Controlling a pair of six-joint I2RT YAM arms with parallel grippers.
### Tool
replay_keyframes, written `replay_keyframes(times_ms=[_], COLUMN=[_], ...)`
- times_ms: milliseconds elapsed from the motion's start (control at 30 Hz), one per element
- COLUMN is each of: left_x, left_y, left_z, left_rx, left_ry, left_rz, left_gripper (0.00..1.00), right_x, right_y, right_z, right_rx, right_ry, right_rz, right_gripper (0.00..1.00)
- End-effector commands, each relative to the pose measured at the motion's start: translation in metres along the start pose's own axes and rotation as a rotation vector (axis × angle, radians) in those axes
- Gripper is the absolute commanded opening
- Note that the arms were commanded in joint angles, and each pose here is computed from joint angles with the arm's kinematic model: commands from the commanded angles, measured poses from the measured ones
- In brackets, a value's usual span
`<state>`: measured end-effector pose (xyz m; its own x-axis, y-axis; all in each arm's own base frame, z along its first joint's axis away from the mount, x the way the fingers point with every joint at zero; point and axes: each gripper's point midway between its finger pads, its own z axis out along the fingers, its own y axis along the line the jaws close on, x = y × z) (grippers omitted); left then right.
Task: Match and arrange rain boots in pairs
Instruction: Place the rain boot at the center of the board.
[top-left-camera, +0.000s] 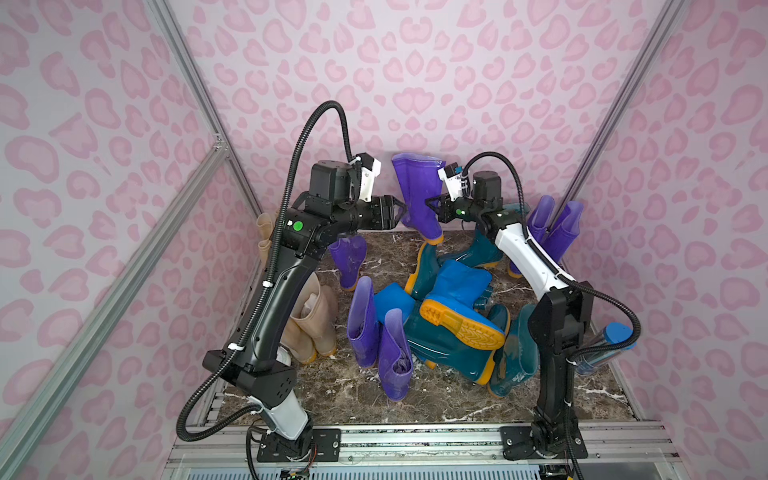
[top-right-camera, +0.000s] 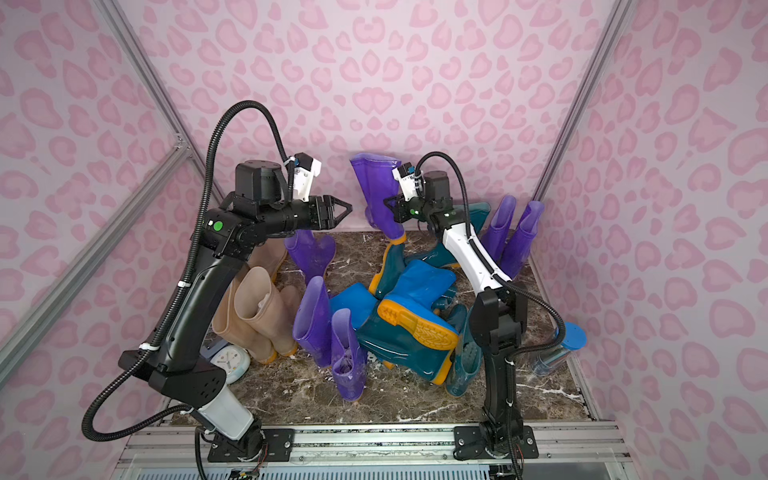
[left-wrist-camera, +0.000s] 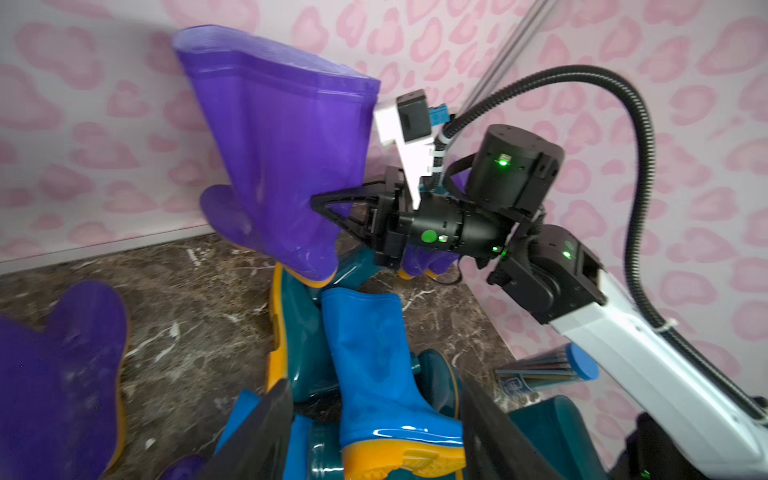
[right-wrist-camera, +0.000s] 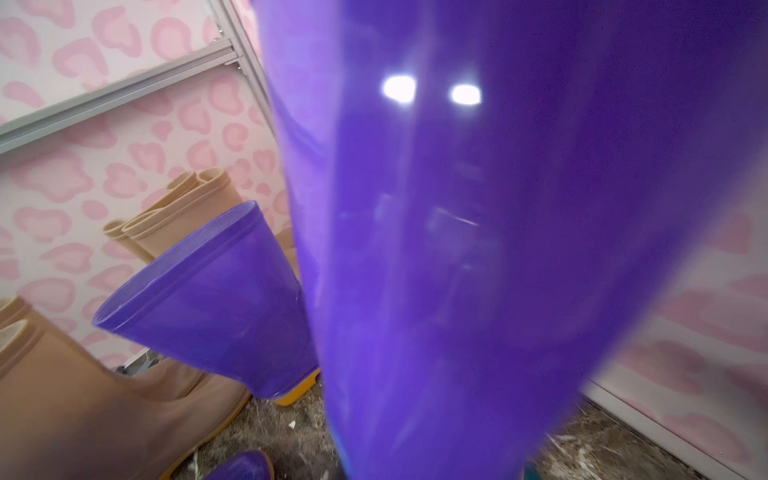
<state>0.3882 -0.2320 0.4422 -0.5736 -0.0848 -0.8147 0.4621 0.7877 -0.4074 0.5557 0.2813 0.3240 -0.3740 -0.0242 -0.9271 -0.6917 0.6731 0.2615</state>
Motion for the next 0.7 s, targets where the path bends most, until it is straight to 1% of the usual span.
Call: replay_keyframes(times_ms=[0, 100, 200, 233, 300, 433, 533, 667], left_x=[0.004, 0.011, 0.017, 0.019, 0.02, 0.02, 0.023, 0.026], left_y=[0.037, 0.052, 0.062, 0.065, 0.068, 0.076, 0.084, 0.097], left_z=[-0.005, -0.006, -0.004, -0.005, -0.006, -0.008, -0.006, -0.006], left_rx=[-0.15, -0.144, -0.14, -0.145, -0.138, -0.142, -0.151, -0.171], left_ry=[-0.004, 0.026, 0.046, 0.05, 0.054, 0.052, 0.06, 0.068], left_rz=[-0.007, -0.058, -0.079, -0.089, -0.102, -0.115, -0.125, -0.133], left_gripper=[0.68, 0.68, 0.68, 0.68, 0.68, 0.68, 0.68, 0.68], right_x=[-0.022, -0.017, -0.011, -0.003, 0.0, 0.007, 0.031, 0.059], right_y=[-0.013, -0.031, -0.047, -0.054, -0.058, -0.057, -0.051, -0.041], right_z=[0.013, 0.03, 0.047, 0.058, 0.071, 0.092, 0.113, 0.132], right_rx=[0.089, 0.158, 0.208, 0.224, 0.234, 0.247, 0.251, 0.249], right_ry=[-0.124, -0.154, -0.185, -0.181, -0.185, -0.199, -0.175, -0.139], right_rz=[0.03, 0.078, 0.13, 0.151, 0.166, 0.209, 0.25, 0.264], right_gripper=[0.0, 0.0, 0.0, 0.0, 0.0, 0.0, 0.0, 0.0])
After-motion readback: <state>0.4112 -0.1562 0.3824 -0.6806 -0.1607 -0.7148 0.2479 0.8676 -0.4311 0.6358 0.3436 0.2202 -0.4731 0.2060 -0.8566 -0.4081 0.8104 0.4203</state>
